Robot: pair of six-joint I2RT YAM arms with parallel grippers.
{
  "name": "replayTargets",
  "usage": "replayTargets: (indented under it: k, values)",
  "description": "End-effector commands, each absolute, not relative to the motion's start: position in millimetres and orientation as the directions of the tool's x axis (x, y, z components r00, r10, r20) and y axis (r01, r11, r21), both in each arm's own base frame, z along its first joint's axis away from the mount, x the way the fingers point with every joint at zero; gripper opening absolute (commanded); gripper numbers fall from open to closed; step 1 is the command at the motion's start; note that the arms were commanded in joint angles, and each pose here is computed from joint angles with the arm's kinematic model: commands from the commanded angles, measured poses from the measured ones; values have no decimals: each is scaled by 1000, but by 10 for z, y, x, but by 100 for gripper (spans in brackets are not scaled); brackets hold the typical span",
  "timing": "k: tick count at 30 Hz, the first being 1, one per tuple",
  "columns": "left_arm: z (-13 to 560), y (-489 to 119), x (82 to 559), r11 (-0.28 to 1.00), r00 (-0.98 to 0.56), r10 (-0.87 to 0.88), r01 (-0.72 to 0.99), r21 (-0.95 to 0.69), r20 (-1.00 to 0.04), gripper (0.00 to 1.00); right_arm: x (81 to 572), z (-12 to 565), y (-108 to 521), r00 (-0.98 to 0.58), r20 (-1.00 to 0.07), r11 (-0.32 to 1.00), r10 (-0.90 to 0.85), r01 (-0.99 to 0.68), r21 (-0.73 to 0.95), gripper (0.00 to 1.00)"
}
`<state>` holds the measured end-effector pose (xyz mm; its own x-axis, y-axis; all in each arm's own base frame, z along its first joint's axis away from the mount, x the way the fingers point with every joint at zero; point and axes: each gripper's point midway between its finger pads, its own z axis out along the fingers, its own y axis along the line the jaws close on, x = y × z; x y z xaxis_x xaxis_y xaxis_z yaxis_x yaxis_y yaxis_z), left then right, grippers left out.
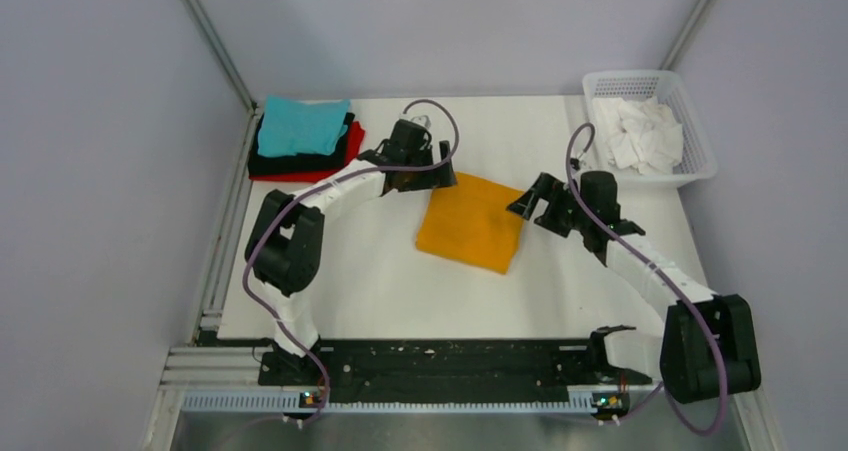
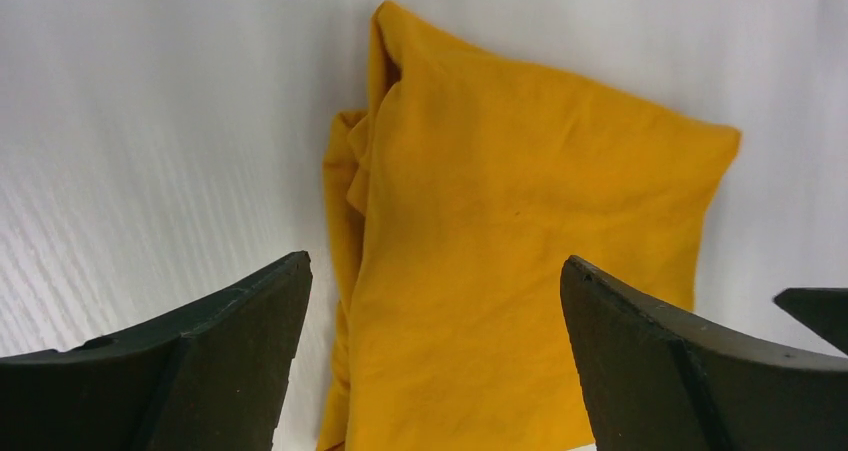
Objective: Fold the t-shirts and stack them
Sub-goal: Put the neatly folded tshirt into the corner of the board with the left arm
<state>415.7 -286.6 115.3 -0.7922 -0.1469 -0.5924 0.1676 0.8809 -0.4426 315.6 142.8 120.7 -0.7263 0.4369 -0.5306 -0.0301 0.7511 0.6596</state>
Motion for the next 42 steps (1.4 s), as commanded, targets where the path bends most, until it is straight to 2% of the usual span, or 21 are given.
replayTargets:
  k: [1,10,16,20,25,28,30,31,37,39,42]
  values:
    - [822,-2689,3991,920,-833,-82,148,-364,-547,99,3073,1345,1379,-674,-596,751,437,-91,654,99]
    - [321,-2728,3721,910,-912,-65,112,-398,-405,95,2914,1289,1228,-653,-602,781,460,-25,624,99]
    - [73,-2751,3537,922,-935,-64,79,-380,-348,84,2828,1284,1187,-647,-620,796,444,-33,604,99]
    - [-96,-2768,3413,955,-934,-73,35,-293,-349,67,2808,1224,1079,-637,-632,824,441,9,566,99]
    - [-354,-2784,3230,993,-936,-33,10,-120,-352,52,2780,1210,1026,-633,-645,841,427,17,540,99]
    - [-443,-2820,3196,999,-935,-6,8,-37,-355,33,2762,1192,995,-631,-652,850,421,24,526,99]
    - [-486,-2795,3229,1000,-934,-1,-6,14,-356,8,2761,1200,971,-623,-662,856,416,24,516,99]
    - [-474,-2746,3290,998,-928,1,-22,56,-373,0,2757,1203,961,-621,-667,859,413,23,511,99]
    - [92,-2382,3848,952,-827,91,-92,293,-554,0,2746,1240,927,-602,-690,869,401,13,494,99]
    - [348,-2274,4082,945,-773,111,-113,308,-624,0,2752,1265,910,-592,-700,873,400,12,488,99]
    - [619,-2059,4403,948,-736,91,-141,284,-671,0,2769,1285,892,-584,-710,878,394,11,479,99]
